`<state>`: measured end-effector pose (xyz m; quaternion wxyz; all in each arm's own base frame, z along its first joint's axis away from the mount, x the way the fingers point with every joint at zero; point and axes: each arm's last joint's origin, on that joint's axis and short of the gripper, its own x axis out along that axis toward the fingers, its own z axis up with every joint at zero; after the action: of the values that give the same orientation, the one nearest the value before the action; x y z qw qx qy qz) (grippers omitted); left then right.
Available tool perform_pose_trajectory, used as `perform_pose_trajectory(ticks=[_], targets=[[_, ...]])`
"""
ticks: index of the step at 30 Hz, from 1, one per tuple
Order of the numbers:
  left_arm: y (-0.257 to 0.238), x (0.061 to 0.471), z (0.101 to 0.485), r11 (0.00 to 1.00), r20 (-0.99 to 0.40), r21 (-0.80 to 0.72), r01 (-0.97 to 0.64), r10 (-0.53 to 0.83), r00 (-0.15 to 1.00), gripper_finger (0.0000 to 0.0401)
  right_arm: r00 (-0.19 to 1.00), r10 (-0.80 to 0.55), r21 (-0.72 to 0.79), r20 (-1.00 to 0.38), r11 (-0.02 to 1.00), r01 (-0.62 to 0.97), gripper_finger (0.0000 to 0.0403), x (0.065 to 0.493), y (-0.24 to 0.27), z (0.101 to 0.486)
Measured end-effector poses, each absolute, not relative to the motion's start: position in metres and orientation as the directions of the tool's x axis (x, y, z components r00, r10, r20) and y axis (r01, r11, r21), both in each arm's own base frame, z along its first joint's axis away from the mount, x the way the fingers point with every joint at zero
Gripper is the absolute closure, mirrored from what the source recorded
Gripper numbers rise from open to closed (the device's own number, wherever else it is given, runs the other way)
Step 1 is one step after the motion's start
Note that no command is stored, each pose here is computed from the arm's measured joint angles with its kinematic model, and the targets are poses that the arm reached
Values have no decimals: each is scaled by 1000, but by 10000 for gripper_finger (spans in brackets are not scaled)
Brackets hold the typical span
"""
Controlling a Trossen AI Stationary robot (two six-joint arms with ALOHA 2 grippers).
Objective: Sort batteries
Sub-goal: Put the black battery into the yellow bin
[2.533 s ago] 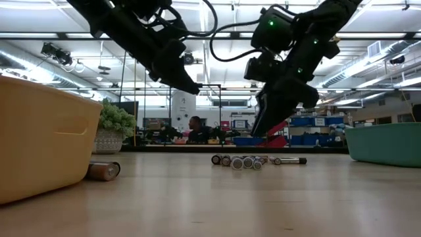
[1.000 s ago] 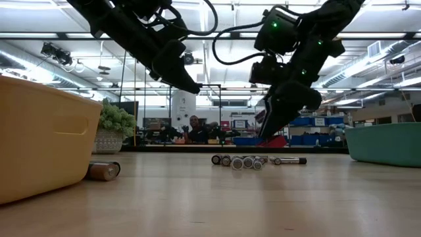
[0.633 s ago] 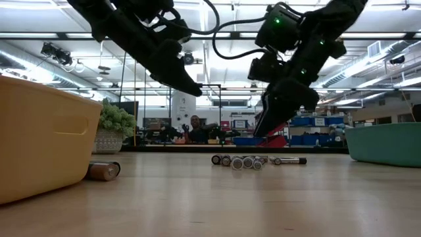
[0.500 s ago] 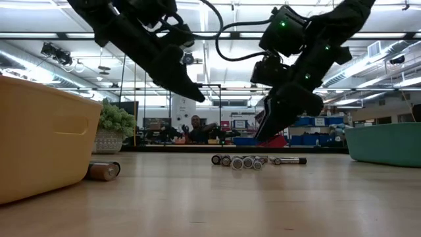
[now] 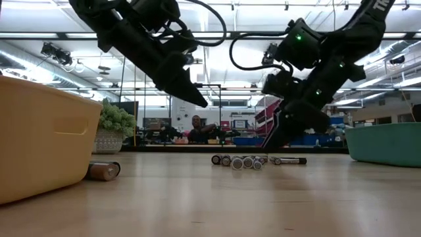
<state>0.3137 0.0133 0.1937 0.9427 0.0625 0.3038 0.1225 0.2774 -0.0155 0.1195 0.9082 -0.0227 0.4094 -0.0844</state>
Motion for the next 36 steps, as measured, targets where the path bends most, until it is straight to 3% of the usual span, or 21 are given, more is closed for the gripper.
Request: perform_pose_trajectory(ticks=[23, 36], targets=[[13, 315, 196, 961, -538, 196, -193, 270, 799, 295, 715, -158, -86, -681, 987, 136, 295, 276, -15, 106], [13, 318, 200, 959, -497, 211, -188, 271, 824, 295, 757, -166, -95, -632, 986, 137, 295, 271, -17, 149]])
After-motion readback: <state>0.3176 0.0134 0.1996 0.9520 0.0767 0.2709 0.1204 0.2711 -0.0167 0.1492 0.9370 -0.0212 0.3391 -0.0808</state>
